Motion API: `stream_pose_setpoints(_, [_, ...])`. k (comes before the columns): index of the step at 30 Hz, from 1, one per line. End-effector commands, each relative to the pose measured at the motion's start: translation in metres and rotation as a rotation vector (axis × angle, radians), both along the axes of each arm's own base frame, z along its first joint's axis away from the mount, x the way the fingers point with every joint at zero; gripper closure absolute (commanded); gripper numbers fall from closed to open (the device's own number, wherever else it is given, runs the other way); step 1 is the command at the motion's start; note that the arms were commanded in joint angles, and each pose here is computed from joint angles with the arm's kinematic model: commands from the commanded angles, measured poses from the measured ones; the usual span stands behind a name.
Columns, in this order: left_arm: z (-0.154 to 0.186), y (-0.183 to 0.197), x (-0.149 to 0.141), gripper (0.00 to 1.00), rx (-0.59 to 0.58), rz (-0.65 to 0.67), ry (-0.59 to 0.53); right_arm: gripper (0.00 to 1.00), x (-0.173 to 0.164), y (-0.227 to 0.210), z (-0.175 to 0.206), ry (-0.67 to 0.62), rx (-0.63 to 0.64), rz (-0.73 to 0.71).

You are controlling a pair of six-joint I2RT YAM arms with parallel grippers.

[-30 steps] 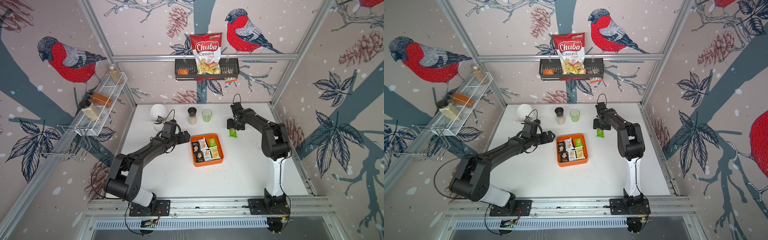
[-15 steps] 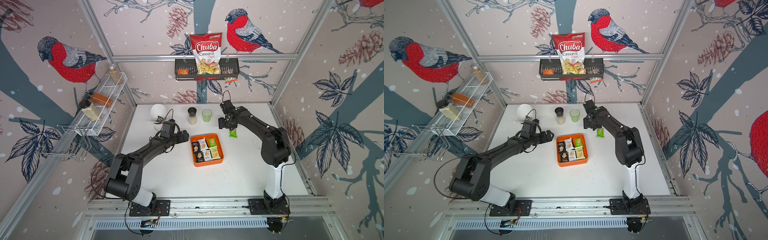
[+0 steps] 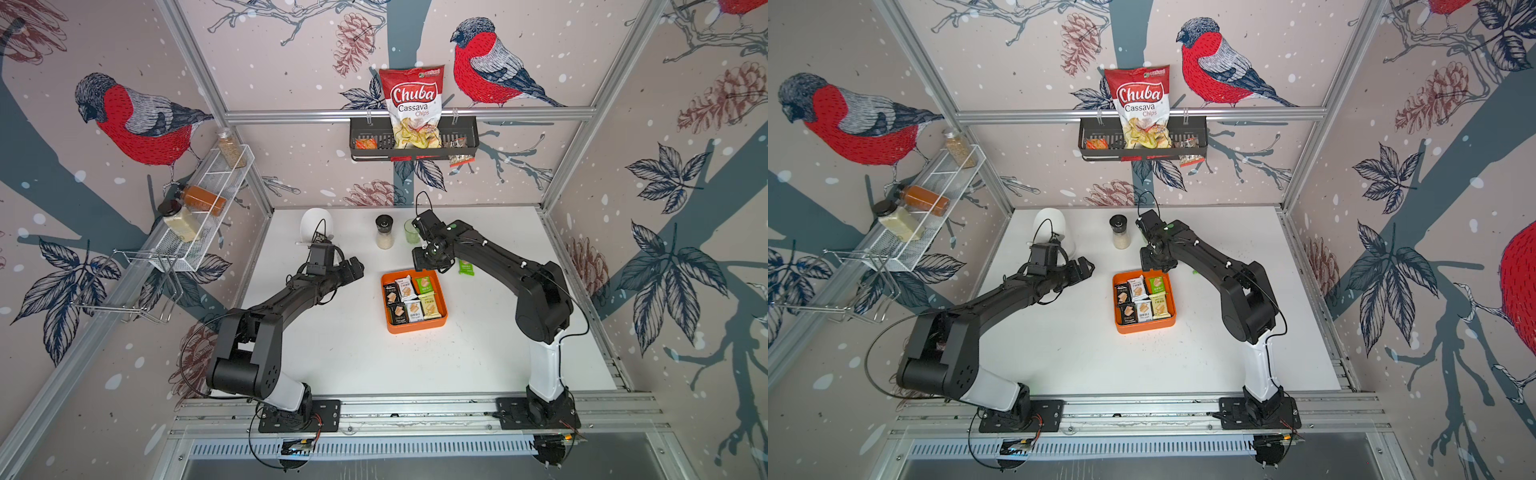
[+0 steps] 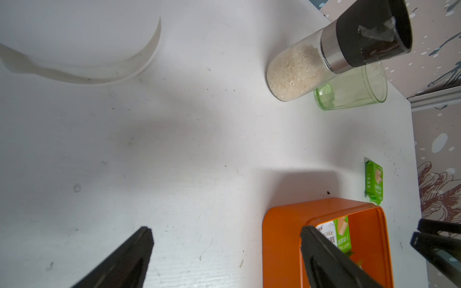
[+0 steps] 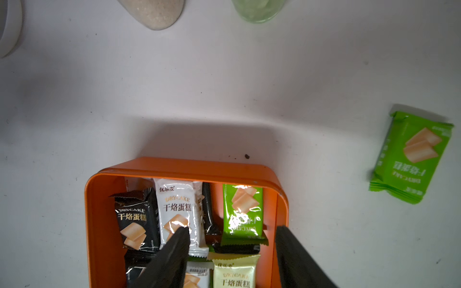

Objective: Take the cookies out of the storage box
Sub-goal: Pick up the cookie from the storage box.

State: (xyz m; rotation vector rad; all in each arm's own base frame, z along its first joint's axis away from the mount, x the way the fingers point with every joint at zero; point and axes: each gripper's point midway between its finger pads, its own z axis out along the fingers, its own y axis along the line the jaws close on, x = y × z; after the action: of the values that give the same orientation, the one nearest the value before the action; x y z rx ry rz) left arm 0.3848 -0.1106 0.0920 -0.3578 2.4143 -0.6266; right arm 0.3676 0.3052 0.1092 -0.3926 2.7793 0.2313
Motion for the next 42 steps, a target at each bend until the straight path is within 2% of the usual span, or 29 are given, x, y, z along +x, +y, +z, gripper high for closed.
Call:
stream_pose_setpoints(1, [0.007,0.001,0.004,0.04,-0.011,0.012,-0.028,0.4,-0.009,0.002,-0.012,0.044,-0.029,-0.007])
stream_pose_setpoints(19, [0.004,0.004,-0.006,0.04,-0.015,0.029,-0.021,0.41,-0.007,-0.019,-0.059,0.077,-0.227,-0.079])
stream_pose_setpoints(31, [0.011,0.005,-0.007,0.04,-0.015,0.029,-0.033,0.35,-0.008,-0.015,-0.074,0.112,-0.197,-0.074])
stream_pose_setpoints(42, [0.014,0.007,-0.011,0.04,-0.016,0.039,-0.037,0.35,-0.009,-0.011,-0.08,0.129,-0.159,-0.072])
